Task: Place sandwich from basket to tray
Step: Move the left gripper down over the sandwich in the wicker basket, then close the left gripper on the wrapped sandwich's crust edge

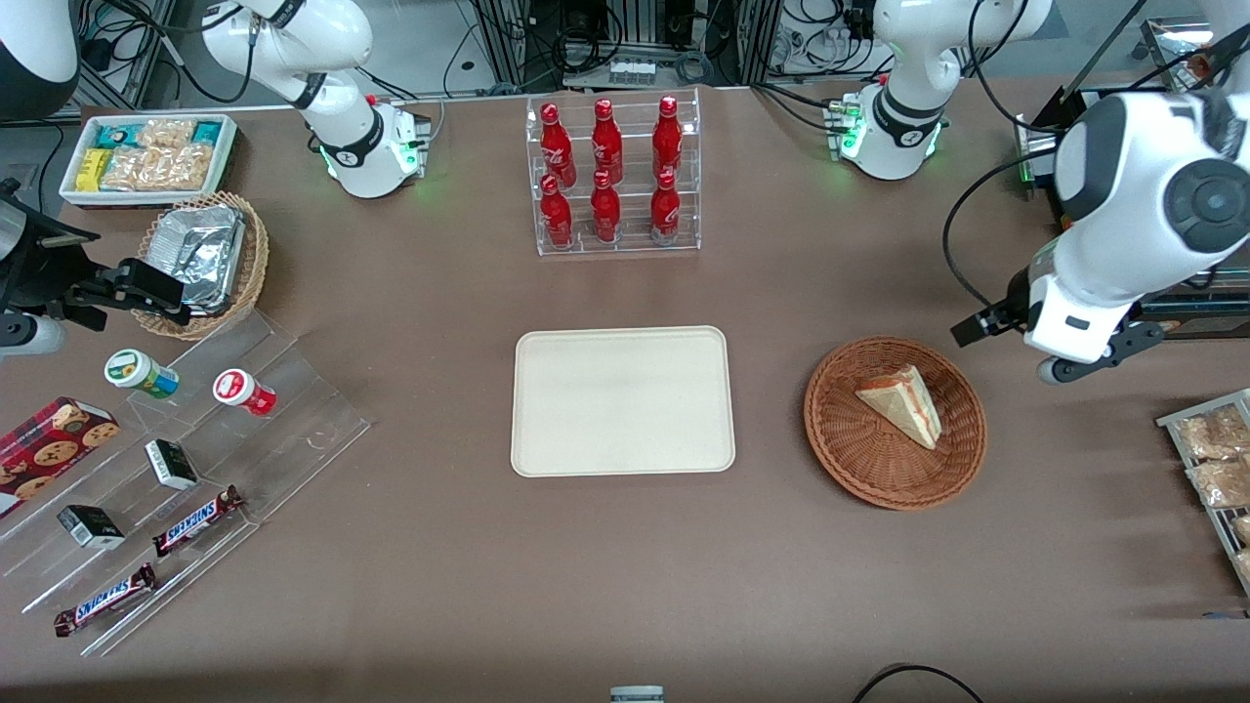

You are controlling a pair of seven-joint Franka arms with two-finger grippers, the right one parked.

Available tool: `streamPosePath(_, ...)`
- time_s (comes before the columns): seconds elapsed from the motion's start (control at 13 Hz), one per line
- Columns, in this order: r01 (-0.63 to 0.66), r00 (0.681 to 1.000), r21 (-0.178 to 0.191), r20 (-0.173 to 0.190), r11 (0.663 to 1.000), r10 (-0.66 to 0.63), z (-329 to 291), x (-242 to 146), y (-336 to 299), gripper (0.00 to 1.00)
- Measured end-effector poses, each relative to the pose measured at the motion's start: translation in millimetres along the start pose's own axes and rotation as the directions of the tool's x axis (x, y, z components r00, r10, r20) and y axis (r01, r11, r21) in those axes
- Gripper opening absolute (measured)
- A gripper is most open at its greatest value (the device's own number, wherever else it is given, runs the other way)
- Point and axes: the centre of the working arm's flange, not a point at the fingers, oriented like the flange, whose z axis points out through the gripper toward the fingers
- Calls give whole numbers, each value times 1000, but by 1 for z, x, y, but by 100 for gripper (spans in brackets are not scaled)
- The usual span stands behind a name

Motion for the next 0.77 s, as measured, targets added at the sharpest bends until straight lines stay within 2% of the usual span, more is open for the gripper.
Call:
streamPosePath(0.31, 180, 984, -21, -5, 983, -180, 52, 0, 36, 100)
streamPosePath(0.54, 187, 982, -12, 20, 982, -187, 85, -2, 58, 100)
streamPosePath(0.77, 175, 984, -11, 27, 984, -175, 109, 2, 67, 100)
